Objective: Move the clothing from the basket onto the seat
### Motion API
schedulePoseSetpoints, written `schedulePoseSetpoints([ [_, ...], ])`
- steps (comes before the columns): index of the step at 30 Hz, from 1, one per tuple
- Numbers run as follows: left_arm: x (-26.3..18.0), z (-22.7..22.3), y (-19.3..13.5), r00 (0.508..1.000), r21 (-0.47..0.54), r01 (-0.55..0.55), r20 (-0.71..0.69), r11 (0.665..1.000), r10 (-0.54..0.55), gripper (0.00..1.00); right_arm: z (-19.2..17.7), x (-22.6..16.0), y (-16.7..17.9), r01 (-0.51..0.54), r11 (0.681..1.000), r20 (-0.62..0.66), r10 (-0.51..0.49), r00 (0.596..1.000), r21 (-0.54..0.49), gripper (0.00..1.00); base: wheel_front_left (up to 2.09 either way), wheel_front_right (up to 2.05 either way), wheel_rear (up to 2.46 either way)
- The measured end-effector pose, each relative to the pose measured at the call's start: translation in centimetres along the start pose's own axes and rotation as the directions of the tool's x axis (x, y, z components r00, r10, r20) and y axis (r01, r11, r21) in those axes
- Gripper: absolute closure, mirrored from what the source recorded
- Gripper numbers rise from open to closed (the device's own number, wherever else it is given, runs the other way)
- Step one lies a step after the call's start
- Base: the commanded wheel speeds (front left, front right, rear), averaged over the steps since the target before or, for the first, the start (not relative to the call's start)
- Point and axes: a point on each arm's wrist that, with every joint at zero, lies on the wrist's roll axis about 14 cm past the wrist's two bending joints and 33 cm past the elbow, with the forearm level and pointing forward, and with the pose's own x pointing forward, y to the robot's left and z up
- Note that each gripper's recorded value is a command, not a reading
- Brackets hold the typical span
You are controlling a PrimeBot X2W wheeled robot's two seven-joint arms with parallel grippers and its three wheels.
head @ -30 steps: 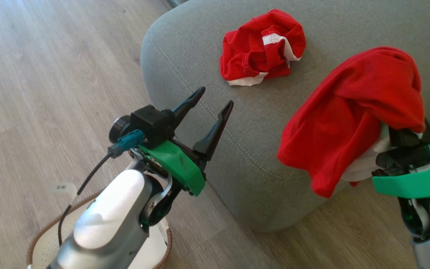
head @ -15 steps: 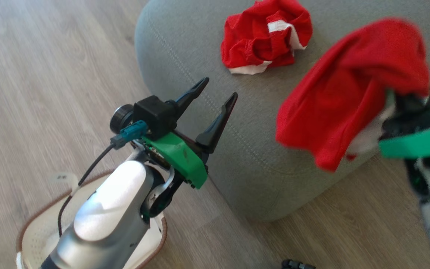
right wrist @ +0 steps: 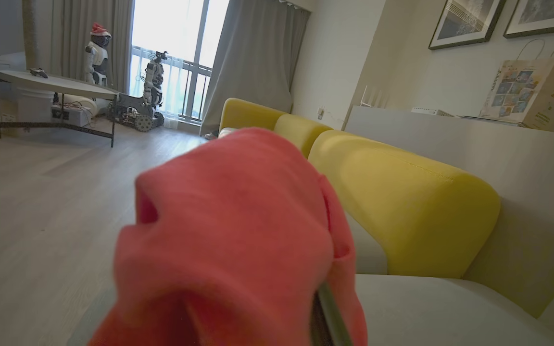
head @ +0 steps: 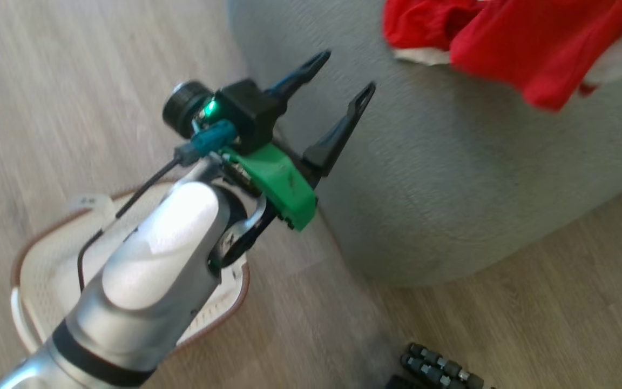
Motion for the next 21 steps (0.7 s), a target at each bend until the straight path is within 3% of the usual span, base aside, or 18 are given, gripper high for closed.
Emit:
schedulePoseSetpoints([
  [6,-0.7,-2.2,2.7,0.999,-0.019,-0.029,-0.024,0.999,0.029,0.00,-5.1,4.2,0.5,-0.016,1.000,-0.120,0.013,0.993,-0.026,1.00,0.00,0.00,0.00],
  [14,-1.8,-3.5,5.4,0.996,-0.038,-0.081,-0.025,0.996,0.081,0.00,-13.0,6.0,2.9,-0.054,0.998,-0.305,0.045,0.951,-0.019,1.00,0.00,0.00,0.00],
  [20,-3.0,-5.2,7.1,0.990,-0.058,-0.135,-0.054,0.989,0.132,0.00,-20.4,4.0,6.1,-0.114,0.993,-0.553,0.099,0.827,0.008,1.00,0.00,0.00,0.00],
  [21,-3.0,-5.2,7.1,0.990,-0.058,-0.135,-0.054,0.989,0.132,0.00,-20.4,4.0,6.1,-0.114,0.993,-0.553,0.099,0.827,0.008,1.00,0.00,0.00,0.00],
])
